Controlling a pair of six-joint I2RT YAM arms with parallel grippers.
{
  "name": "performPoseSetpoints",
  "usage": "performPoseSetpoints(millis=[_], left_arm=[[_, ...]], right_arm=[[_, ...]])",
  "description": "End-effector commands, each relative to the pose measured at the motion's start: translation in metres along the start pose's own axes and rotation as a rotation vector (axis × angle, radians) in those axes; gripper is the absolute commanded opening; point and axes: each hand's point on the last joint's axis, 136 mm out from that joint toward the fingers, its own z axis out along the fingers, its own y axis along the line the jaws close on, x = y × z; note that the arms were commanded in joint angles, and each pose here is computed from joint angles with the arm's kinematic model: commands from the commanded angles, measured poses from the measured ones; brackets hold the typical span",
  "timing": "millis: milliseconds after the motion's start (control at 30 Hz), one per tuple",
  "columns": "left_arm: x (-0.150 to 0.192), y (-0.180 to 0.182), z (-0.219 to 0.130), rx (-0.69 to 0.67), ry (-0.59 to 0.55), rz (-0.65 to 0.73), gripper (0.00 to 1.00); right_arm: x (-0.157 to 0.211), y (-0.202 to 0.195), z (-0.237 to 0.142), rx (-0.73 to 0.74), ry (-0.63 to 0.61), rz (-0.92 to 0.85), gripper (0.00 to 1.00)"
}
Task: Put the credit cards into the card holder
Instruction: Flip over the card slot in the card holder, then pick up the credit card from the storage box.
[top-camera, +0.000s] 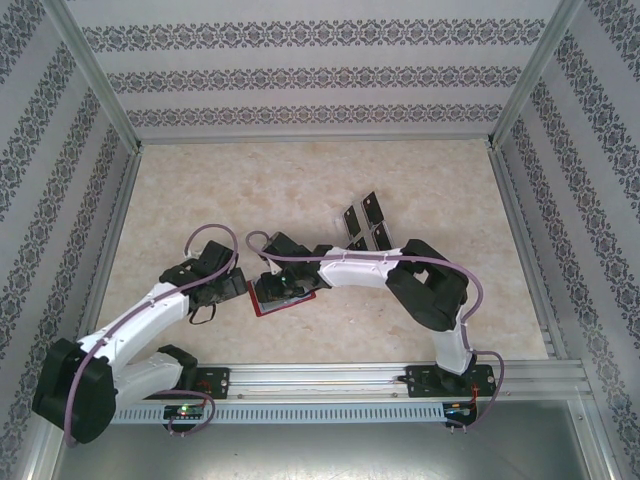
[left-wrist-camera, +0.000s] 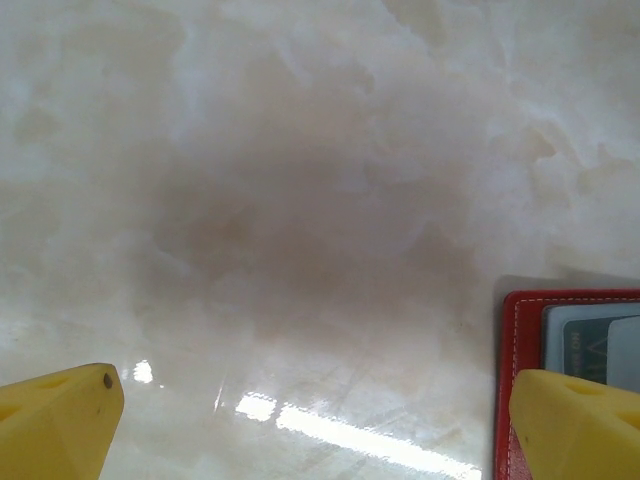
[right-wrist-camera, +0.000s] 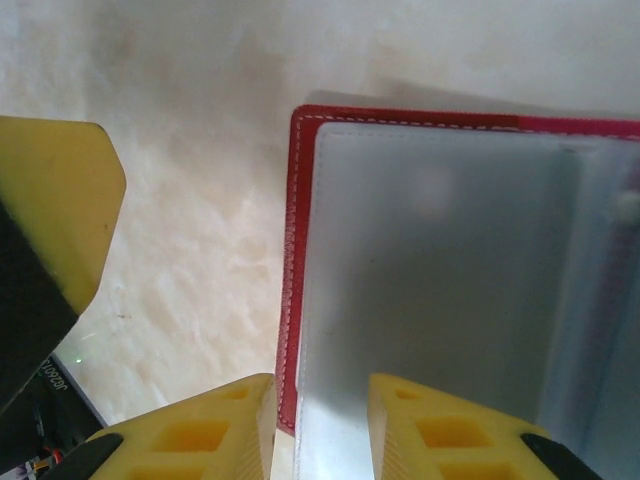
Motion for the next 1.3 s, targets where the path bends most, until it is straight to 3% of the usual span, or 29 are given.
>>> performPoseSetpoints(millis=[0, 167, 367, 633, 867, 1267], left_arm=[[-0.010, -0.016, -0.003, 0.050, -0.012, -0.008, 1.00], [-0.012, -0.026, -0.001, 0.079, -0.005, -0.010, 1.00], [-0.017, -0.040, -0.003, 0.134, -0.014, -0.014, 1.00], [-0.016, -0.065, -0.001, 0.196, 0.004, 0.021, 1.00], [-0.002, -0.070, 0.010, 0.195, 0.043, 0.051, 1.00], [0.023, -0.051, 0.031, 0.144, 0.097, 0.052, 1.00]], right_arm=[[0.007, 0.003, 0.005, -0.012, 0.018, 0.007, 0.31], [-0.001, 0.004, -0.023, -0.018, -0.039, 0.000, 0.32], [-0.025, -0.011, -0.090, 0.017, -0.172, 0.010, 0.32], [-0.048, -0.091, -0.166, 0.316, -0.276, 0.039, 0.32], [-0.047, -0.153, -0.183, 0.500, -0.223, 0.068, 0.32], [-0.039, -0.188, -0.183, 0.656, -0.138, 0.052, 0.32]])
